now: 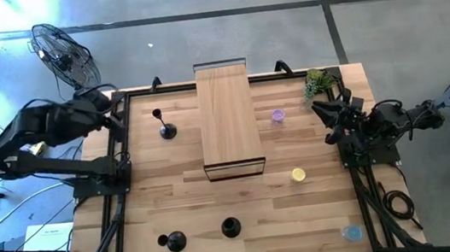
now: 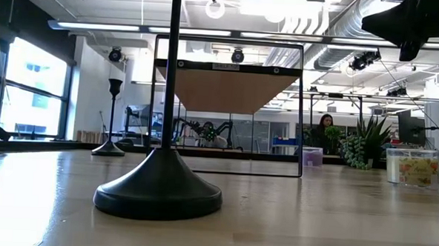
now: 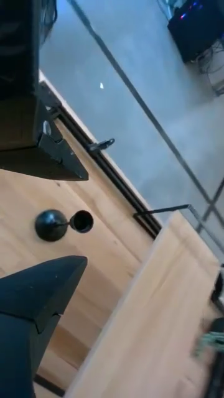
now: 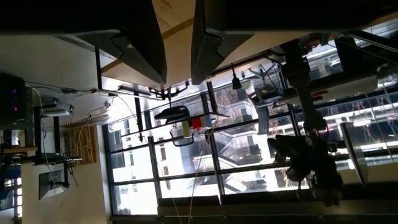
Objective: Pick & Place candle stick holders
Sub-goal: Put the top candle holder on the shelf
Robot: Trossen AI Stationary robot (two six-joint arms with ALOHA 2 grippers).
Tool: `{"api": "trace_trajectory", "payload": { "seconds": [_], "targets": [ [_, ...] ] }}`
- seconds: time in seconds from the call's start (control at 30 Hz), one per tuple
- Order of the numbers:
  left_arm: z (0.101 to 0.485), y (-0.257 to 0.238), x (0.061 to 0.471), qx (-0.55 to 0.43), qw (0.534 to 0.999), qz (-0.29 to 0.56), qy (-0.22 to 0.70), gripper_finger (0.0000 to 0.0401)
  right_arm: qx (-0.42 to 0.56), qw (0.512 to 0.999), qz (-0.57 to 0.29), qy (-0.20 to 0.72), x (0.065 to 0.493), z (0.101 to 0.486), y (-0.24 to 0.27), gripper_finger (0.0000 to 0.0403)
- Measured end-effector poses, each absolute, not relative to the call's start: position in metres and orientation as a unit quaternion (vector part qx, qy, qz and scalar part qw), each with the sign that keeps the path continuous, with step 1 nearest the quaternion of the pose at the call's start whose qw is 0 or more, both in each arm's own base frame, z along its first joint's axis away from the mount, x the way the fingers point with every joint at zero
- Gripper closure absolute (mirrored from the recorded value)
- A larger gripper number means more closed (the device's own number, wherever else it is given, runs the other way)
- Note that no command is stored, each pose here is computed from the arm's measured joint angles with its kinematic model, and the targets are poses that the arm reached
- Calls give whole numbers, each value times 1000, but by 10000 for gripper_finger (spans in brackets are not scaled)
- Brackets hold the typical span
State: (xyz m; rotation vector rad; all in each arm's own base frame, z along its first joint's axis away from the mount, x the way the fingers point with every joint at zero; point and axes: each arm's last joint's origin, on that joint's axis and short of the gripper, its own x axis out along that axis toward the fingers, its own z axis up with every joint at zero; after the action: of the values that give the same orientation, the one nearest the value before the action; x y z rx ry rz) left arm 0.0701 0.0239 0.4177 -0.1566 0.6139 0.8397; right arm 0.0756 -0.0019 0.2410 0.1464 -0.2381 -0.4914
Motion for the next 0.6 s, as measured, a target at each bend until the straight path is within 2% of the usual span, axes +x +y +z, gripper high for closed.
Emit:
{"api": "trace_trajectory", "payload": {
  "seconds": [0.2, 0.43, 0.6],
  "targets": [
    [445, 29, 82, -46, 828, 452, 328, 197, 74, 960, -242, -118, 76, 241, -2, 333],
    [477, 48, 78, -157, 804, 496, 289, 197, 101, 959, -236, -124, 76, 241, -2, 333],
    [479, 72, 84, -222, 788, 479, 316, 197, 103, 959, -232, -125, 76, 241, -2, 333]
  ]
}}
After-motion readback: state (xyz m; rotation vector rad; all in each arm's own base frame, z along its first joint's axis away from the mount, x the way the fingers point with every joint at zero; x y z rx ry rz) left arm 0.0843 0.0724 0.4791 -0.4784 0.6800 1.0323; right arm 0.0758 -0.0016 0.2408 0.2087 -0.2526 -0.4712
